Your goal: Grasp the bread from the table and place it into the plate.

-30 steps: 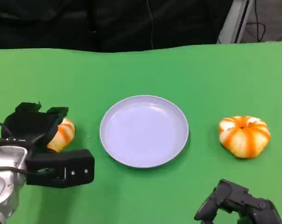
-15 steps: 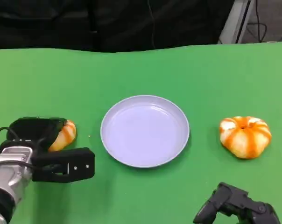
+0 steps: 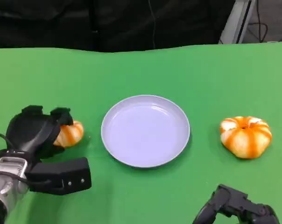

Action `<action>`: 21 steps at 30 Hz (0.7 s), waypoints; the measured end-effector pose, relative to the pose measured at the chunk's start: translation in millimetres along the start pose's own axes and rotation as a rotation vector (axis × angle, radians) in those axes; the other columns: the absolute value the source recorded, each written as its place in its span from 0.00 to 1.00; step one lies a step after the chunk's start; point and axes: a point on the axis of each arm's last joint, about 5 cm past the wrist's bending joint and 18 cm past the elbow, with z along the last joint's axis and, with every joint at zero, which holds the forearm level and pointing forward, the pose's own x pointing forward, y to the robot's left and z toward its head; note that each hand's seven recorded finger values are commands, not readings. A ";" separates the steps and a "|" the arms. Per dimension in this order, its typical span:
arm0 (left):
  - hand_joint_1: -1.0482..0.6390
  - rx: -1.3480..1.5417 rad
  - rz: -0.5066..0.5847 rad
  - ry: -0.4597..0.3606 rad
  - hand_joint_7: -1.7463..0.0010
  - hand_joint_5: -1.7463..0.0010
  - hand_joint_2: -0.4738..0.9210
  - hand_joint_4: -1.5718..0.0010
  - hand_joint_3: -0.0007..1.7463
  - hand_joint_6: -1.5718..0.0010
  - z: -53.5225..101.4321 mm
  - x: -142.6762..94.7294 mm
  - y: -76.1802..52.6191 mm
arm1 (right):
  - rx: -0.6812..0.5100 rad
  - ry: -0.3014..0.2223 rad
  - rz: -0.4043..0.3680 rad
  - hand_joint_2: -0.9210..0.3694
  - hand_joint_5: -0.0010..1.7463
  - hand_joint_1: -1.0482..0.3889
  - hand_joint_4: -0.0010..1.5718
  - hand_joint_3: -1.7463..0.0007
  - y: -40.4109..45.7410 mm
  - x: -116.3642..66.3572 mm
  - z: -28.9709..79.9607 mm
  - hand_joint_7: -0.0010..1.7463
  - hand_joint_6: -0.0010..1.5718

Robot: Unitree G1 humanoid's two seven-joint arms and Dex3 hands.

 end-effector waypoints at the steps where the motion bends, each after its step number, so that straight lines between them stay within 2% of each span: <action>1: 0.53 -0.003 0.016 -0.005 0.00 0.00 0.98 0.47 0.01 0.62 0.4 0.3 0.2 | 0.000 -0.001 0.000 0.51 0.92 0.68 0.48 0.18 0.0 0.2 0.0 0.78 0.52; 7: 0.53 -0.023 0.066 -0.041 0.00 0.00 0.99 0.44 0.03 0.59 4.1 1.7 2.4 | 0.003 -0.002 -0.001 0.51 0.93 0.68 0.48 0.18 -0.1 0.4 0.0 0.78 0.52; 9: 0.52 -0.057 0.156 -0.103 0.00 0.00 0.72 0.44 0.48 0.58 12.9 8.4 10.2 | 0.007 -0.006 -0.001 0.51 0.93 0.68 0.48 0.17 -0.1 1.7 -0.3 0.78 0.52; 10: 0.52 -0.070 0.195 -0.124 0.00 0.00 0.63 0.43 0.62 0.57 16.3 11.4 14.0 | 0.007 -0.010 0.001 0.51 0.93 0.68 0.48 0.17 0.0 2.8 -0.4 0.78 0.52; 11: 0.52 -0.082 0.229 -0.141 0.00 0.00 0.60 0.43 0.68 0.57 19.4 14.3 17.7 | 0.008 -0.013 0.002 0.51 0.93 0.68 0.48 0.17 0.0 3.7 -0.4 0.78 0.52; 14: 0.51 -0.101 0.275 -0.176 0.00 0.00 0.58 0.41 0.75 0.55 26.5 18.4 23.5 | 0.009 -0.011 0.000 0.51 0.93 0.68 0.48 0.18 -0.1 3.3 -0.5 0.78 0.52; 19: 0.53 -0.133 0.307 -0.220 0.00 0.00 0.53 0.39 0.79 0.53 39.1 21.5 28.2 | 0.009 -0.010 -0.001 0.50 0.93 0.67 0.48 0.18 0.1 3.0 -0.6 0.78 0.51; 21: 0.53 -0.160 0.320 -0.242 0.00 0.00 0.54 0.39 0.80 0.53 47.2 23.4 28.5 | 0.008 -0.012 0.000 0.50 0.93 0.66 0.48 0.18 0.3 3.4 -0.5 0.78 0.51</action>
